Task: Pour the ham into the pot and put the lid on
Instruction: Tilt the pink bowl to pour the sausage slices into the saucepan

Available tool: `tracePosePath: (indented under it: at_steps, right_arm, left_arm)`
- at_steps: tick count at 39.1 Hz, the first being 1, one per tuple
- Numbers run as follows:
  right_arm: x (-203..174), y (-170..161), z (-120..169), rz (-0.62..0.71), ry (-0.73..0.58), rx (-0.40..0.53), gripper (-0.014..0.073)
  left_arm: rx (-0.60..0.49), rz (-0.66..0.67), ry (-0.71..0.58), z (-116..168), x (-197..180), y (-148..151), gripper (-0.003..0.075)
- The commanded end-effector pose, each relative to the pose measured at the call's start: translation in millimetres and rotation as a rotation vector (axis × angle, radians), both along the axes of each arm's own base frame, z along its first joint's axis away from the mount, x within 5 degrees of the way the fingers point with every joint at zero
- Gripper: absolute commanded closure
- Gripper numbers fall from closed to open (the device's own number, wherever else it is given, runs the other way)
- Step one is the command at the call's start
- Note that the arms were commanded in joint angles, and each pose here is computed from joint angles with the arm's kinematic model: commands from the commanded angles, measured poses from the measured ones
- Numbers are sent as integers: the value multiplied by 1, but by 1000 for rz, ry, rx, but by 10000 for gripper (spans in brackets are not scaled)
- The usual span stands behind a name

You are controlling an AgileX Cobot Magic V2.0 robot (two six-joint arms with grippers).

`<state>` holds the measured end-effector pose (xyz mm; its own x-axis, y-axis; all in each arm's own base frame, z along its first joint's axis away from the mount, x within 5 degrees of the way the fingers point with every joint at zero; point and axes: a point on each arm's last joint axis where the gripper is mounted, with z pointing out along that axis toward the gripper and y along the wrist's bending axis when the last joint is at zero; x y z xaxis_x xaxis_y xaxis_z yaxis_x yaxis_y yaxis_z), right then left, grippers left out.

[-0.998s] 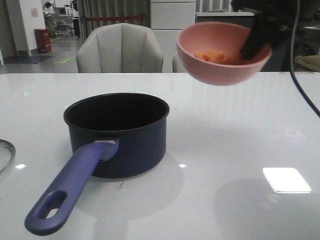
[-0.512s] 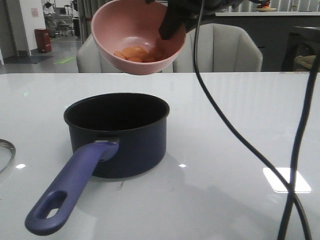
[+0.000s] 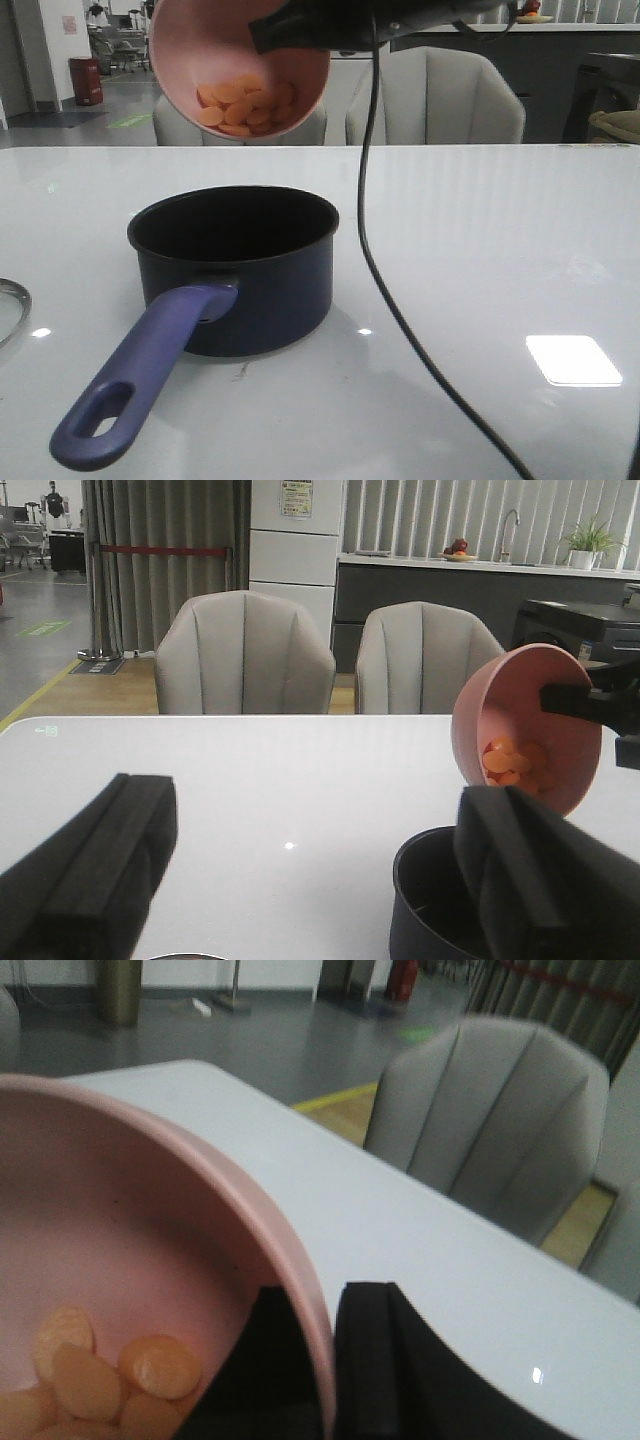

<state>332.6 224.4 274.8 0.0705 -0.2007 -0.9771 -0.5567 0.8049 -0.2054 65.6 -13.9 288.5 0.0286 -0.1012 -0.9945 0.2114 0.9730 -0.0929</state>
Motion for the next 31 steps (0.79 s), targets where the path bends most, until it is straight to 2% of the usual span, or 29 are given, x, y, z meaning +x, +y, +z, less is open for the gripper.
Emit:
tracePosePath:
  at_steps: [1,10,15,22,31]
  right_arm:
    - [-15,-1,30,60,-343,107,460]
    - [-25,-1,8,83,-610,100,460]
    - [-26,2,-2,61,-748,-44,460]
    - [-24,4,-9,26,-833,-192,460]
    - [-24,4,-9,6,-881,-259,460]
  left_arm:
    - [-35,-9,-98,16,-1,0,117]
    - [-35,-9,-98,16,-1,0,117]
    - [-35,-9,-98,16,-1,0,117]
    - [-35,-9,-98,16,-1,0,117]
    - [-35,-9,-98,16,-1,0,117]
